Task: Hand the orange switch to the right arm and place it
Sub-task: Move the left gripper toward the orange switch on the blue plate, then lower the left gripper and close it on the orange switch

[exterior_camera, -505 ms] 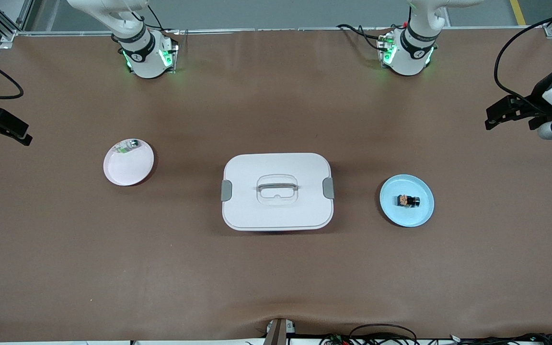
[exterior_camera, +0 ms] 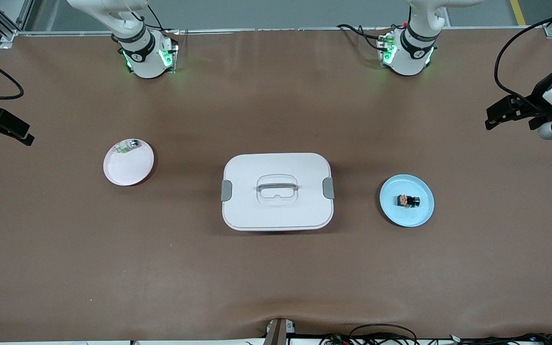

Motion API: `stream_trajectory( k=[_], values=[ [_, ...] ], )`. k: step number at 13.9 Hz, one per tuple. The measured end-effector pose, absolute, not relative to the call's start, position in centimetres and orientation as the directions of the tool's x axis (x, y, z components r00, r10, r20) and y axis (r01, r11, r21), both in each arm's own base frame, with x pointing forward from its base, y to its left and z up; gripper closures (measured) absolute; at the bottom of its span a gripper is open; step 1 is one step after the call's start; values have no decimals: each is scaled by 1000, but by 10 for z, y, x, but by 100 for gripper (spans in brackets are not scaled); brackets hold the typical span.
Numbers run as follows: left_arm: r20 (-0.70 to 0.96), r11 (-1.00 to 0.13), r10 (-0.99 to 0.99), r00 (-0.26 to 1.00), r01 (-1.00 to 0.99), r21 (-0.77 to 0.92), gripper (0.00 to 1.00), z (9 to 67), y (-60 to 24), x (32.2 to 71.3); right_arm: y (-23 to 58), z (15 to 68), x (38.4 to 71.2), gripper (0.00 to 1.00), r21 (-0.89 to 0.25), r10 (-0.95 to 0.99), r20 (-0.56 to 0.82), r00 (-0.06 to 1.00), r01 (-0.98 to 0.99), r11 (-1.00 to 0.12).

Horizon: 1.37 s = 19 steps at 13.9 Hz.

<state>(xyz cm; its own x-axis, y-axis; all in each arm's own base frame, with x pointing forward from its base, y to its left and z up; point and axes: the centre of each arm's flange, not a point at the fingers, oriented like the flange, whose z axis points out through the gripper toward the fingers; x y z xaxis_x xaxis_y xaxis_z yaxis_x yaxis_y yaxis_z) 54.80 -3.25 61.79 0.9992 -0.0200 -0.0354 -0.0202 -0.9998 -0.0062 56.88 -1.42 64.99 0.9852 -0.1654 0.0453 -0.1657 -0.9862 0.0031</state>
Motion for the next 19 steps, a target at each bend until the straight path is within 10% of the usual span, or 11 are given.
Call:
stream_trajectory(
  k=[19],
  values=[
    [-150, -1000, -22, 989, -23, -6, 0, 434, -55, 633, -15, 651, 568, 0, -5, -168, 45, 985, -168, -986]
  ],
)
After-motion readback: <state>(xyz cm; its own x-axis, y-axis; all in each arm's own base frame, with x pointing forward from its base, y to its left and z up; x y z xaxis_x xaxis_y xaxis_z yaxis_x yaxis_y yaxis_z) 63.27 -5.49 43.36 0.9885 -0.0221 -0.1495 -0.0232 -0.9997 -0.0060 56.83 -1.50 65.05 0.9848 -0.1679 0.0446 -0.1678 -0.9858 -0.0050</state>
